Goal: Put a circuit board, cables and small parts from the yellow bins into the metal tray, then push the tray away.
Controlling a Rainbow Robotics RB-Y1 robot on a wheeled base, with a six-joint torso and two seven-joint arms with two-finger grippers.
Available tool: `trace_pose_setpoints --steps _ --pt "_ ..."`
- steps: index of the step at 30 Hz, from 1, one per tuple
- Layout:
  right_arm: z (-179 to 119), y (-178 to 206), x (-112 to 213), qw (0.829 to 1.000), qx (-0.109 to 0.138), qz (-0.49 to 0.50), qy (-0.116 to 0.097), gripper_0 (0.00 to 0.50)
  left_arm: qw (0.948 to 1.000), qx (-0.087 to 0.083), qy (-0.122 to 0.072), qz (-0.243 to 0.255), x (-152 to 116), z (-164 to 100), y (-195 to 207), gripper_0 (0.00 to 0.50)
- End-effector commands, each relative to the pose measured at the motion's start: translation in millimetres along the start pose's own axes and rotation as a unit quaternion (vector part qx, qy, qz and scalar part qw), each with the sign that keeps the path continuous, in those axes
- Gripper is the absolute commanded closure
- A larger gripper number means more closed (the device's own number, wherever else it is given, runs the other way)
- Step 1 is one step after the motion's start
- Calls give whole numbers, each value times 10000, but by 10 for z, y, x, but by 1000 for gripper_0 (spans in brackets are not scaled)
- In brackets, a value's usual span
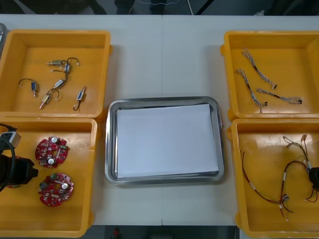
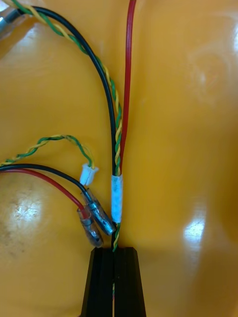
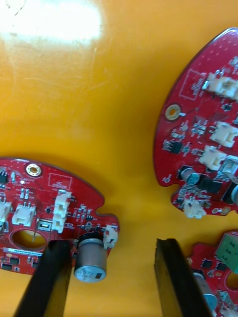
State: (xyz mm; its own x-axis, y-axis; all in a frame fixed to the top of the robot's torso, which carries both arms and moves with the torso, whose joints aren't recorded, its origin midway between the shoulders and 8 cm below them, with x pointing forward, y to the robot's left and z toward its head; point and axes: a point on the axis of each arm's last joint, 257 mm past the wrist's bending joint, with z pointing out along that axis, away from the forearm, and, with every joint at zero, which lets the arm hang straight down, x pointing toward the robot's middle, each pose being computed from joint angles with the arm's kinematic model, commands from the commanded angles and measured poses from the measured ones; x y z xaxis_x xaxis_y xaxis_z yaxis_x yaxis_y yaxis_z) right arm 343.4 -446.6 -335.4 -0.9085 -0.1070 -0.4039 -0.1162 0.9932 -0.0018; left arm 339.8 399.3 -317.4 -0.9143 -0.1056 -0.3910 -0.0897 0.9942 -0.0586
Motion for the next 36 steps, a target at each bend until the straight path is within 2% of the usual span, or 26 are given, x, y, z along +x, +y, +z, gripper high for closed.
trace_pose_setpoints --steps 1,6,17,29,36 --pt "-218 5 -153 9998 -1 -174 -111 500 9991 -78 87 401 171 32 51 499" --pt "-472 10 -325 9994 31 -268 -221 500 9991 -64 72 415 174 38 45 500" --pt "-975 11 -533 9986 138 -425 -270 500 9990 -72 31 429 121 -21 58 500" --pt "-1567 150 -633 9960 277 -836 -122 500 9977 -306 145 579 -45 -627 70 500" --pt "-1882 225 -680 9937 393 -1047 -58 500 9966 -249 223 755 -133 -1058 -10 500"
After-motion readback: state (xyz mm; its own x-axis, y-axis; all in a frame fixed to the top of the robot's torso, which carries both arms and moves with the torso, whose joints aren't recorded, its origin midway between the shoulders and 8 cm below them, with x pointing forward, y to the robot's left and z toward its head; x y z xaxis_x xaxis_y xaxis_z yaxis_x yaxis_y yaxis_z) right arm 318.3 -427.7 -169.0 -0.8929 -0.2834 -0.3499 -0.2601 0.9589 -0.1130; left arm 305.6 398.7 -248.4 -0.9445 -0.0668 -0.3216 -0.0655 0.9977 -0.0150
